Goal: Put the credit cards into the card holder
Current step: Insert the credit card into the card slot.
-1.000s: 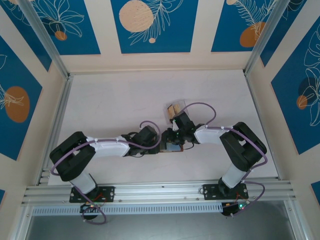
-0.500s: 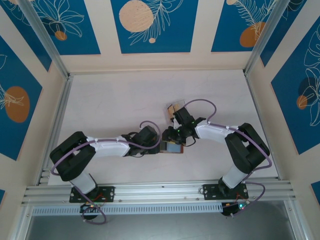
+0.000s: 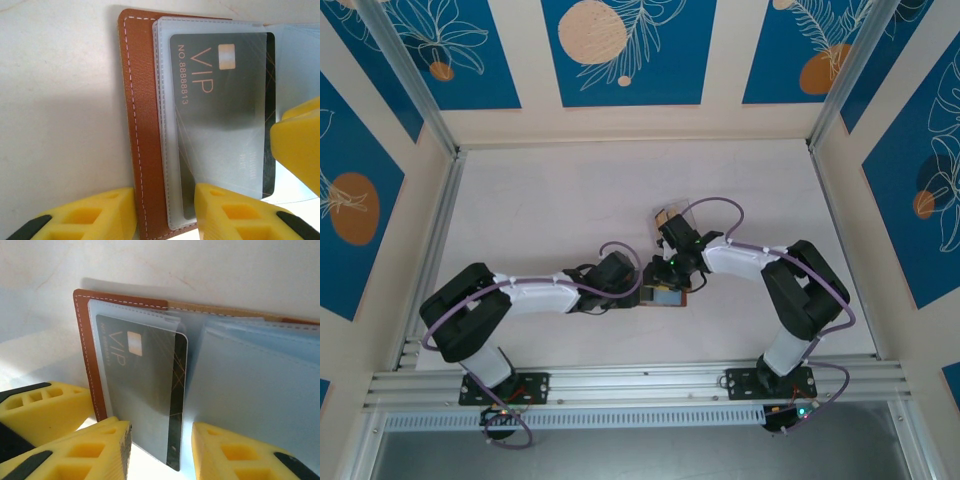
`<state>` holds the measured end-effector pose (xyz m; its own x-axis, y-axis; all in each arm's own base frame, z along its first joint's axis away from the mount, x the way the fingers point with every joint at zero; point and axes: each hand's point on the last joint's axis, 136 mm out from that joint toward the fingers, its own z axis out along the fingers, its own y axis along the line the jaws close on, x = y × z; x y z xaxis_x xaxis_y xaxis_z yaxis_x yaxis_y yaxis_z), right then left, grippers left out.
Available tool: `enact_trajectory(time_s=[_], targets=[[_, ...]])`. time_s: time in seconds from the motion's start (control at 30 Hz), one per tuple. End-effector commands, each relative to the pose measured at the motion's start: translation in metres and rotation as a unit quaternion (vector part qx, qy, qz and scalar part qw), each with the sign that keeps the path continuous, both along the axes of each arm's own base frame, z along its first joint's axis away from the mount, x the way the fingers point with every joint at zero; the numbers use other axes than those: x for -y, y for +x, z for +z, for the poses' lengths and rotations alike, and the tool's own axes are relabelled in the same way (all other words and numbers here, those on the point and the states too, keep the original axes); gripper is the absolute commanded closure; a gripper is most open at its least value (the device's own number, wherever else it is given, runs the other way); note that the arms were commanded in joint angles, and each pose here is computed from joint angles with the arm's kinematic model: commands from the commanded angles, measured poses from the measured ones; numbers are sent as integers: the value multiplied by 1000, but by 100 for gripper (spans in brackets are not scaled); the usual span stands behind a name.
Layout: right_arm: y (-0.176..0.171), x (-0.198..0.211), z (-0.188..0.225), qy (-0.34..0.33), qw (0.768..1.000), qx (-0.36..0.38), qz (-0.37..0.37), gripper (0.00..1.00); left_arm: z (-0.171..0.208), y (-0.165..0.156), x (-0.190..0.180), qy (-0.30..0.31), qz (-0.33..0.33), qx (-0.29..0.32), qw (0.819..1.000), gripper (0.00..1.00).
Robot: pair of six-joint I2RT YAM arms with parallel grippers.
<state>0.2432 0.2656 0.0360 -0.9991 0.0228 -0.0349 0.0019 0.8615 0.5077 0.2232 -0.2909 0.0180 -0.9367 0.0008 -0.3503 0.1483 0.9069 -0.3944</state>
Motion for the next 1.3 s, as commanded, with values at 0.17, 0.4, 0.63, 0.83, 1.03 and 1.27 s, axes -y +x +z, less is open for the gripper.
enact_trajectory(time_s=[0.17,0.4,0.63,0.83,1.03,1.27], targets=[[-3,-10,0,0,1000,-4,21,62,-26,-17,11,-9,-28,-45,999,63],[-4,-19,2,21,999,-13,25,63,-25,-17,14,-13,-33,-45,998,63],[-6,-32,6,60,998,-25,25,63,-24,-18,18,-18,-39,-44,998,61],[-9,-39,9,90,995,-36,22,63,-23,-18,21,-21,-42,-42,998,60],[-4,-28,18,53,998,-7,32,63,-27,-18,14,-4,-31,-47,998,60],[15,6,43,-24,998,42,44,62,-40,-21,0,30,-9,-60,998,61]])
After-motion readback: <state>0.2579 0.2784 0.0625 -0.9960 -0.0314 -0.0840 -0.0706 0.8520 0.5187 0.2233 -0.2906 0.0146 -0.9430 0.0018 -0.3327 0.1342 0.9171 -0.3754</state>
